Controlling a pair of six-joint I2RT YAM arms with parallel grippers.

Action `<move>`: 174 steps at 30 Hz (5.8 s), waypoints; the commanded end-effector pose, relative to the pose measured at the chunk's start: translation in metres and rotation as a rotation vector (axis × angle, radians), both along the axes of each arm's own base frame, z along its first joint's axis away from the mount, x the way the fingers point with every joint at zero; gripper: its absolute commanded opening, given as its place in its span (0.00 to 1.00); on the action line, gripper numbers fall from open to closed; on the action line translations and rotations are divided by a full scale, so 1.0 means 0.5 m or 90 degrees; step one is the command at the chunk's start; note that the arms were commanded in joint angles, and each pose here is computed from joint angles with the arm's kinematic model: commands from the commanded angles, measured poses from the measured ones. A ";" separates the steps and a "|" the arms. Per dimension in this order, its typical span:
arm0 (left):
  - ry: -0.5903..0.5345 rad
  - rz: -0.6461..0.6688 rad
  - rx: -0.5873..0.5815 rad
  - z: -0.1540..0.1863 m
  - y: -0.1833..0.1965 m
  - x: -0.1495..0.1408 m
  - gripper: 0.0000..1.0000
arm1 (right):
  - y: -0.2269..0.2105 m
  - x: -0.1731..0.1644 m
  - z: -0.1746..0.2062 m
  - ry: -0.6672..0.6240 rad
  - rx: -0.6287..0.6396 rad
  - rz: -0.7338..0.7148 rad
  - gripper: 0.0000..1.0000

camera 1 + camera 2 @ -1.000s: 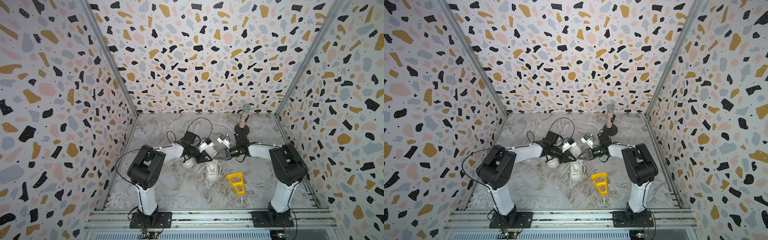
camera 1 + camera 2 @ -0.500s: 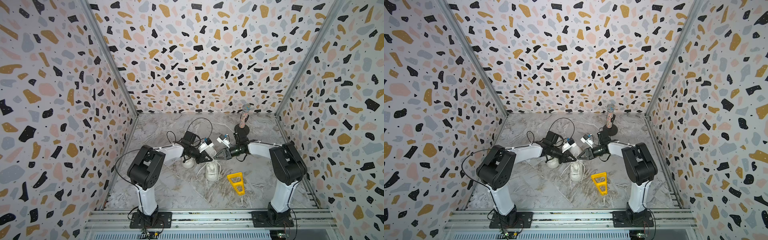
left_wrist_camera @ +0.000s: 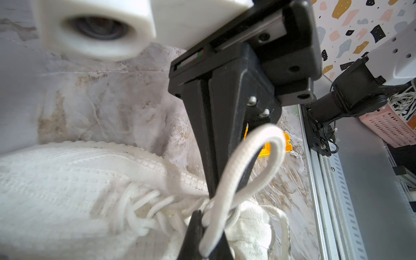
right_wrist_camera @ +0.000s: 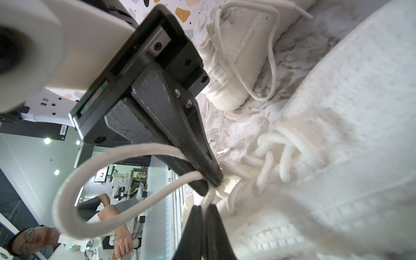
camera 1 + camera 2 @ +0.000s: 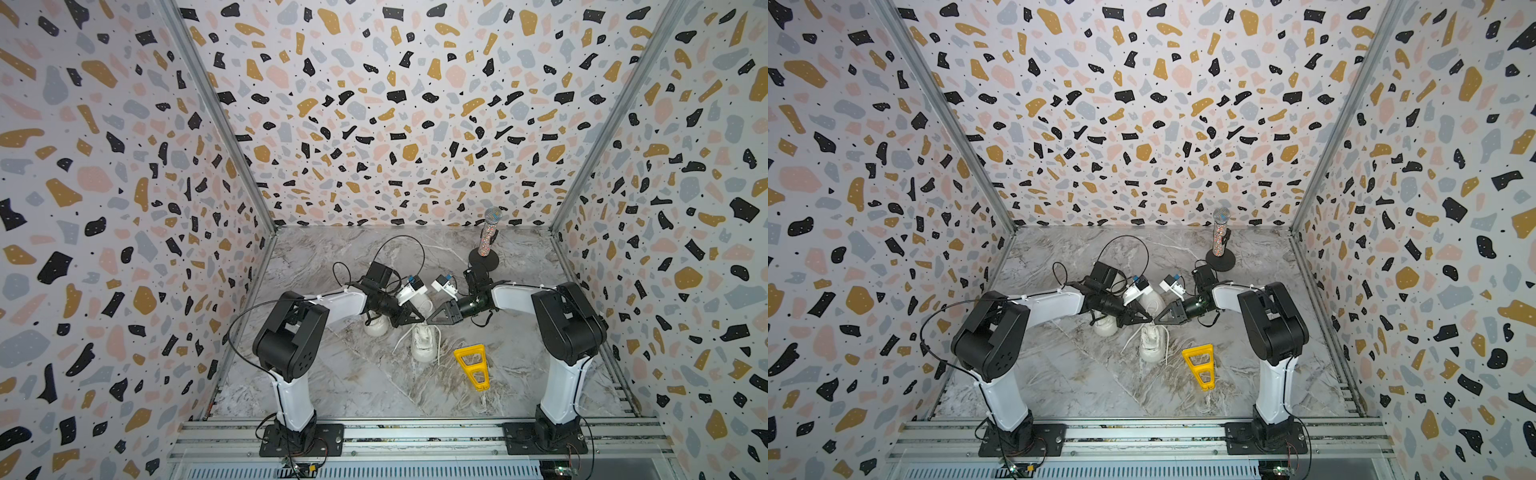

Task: Tie the shoes
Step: Cross the shoelace with the shoelace.

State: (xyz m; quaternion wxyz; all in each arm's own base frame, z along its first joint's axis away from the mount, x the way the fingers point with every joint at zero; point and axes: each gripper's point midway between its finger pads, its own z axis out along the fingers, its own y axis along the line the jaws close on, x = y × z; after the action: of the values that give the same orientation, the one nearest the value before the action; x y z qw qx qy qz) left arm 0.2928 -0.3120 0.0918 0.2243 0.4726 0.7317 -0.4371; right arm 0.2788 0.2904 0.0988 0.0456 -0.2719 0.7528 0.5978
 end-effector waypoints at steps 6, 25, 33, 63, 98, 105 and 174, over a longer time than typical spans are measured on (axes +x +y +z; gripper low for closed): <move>0.039 -0.006 -0.009 0.029 -0.001 -0.022 0.08 | 0.003 0.022 0.038 -0.087 -0.015 -0.008 0.00; 0.103 0.013 0.006 0.003 -0.014 -0.004 0.06 | 0.003 0.026 0.051 -0.135 -0.006 -0.014 0.00; 0.077 0.041 0.034 0.001 -0.004 0.012 0.00 | 0.000 0.021 0.058 -0.142 -0.006 -0.012 0.04; -0.028 0.025 0.100 0.019 0.007 0.012 0.00 | 0.013 -0.001 0.086 -0.115 0.030 0.020 0.21; -0.201 -0.067 0.149 0.032 0.014 0.005 0.00 | 0.019 0.039 0.013 -0.064 -0.058 -0.022 0.23; -0.202 -0.065 0.148 0.036 0.012 0.007 0.00 | 0.022 0.022 0.005 -0.043 -0.056 -0.004 0.23; -0.192 -0.059 0.147 0.037 0.025 -0.021 0.00 | 0.026 0.013 0.032 -0.076 -0.039 0.033 0.00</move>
State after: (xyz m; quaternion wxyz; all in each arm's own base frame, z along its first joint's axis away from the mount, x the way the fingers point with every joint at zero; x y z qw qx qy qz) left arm 0.2868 -0.2975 0.0982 0.2392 0.5787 0.7282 -0.2787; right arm 0.2764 0.3063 0.0948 0.0327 -0.3062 0.7625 0.5689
